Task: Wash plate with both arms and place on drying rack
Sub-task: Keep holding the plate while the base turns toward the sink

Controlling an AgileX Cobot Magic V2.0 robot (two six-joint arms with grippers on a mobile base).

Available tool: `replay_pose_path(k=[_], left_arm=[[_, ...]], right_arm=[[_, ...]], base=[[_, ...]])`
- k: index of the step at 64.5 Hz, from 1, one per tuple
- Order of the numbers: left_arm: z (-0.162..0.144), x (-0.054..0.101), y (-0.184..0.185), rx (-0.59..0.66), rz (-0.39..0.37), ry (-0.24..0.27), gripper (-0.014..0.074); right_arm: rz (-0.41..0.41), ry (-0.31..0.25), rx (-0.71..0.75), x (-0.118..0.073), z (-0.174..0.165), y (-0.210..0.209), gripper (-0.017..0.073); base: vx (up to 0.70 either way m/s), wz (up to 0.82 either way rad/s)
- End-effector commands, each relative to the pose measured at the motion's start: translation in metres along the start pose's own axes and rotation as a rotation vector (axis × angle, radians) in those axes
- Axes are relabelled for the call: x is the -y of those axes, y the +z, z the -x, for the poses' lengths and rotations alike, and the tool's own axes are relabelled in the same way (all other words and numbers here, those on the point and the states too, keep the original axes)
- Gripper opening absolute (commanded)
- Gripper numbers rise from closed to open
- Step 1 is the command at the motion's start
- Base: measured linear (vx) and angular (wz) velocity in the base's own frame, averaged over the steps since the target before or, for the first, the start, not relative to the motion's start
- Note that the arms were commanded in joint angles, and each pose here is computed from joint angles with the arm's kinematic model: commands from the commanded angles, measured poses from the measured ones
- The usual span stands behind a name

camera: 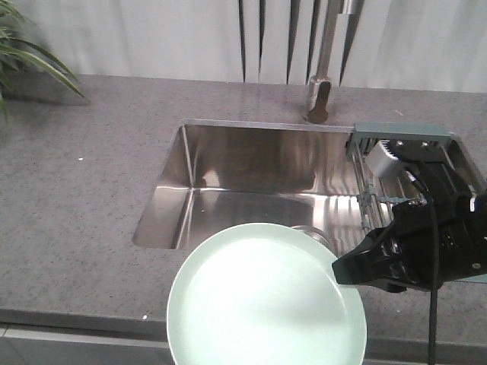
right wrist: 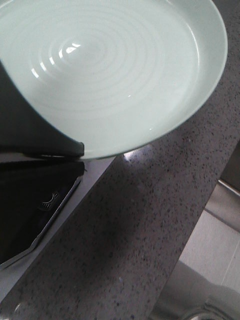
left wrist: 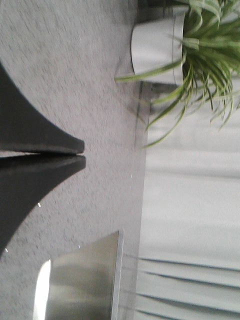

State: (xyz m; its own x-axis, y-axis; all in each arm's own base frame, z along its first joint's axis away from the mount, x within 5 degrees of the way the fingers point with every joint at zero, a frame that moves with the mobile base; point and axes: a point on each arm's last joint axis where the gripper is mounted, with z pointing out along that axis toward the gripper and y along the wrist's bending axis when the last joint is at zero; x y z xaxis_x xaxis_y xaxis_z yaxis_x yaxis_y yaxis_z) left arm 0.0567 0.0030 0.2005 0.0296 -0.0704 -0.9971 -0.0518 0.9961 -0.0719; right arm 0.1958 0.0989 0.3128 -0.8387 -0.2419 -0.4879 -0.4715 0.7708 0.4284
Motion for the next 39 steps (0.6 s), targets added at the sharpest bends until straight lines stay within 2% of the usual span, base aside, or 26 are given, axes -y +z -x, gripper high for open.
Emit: replay_pose_path(k=[1, 39], left_arm=[[0.0163, 0.0011, -0.0026, 0.113, -0.009, -0.005, -0.0006], [0.0163, 0.0011, -0.0026, 0.113, -0.009, -0.005, -0.0006]], right_arm=[[0.020, -0.010, 0.082, -0.0072, 0.0077, -0.0105, -0.0004], [0.020, -0.010, 0.082, -0.0072, 0.0077, -0.0105, -0.0004]], base=[[0.08, -0.35], [0.07, -0.30]])
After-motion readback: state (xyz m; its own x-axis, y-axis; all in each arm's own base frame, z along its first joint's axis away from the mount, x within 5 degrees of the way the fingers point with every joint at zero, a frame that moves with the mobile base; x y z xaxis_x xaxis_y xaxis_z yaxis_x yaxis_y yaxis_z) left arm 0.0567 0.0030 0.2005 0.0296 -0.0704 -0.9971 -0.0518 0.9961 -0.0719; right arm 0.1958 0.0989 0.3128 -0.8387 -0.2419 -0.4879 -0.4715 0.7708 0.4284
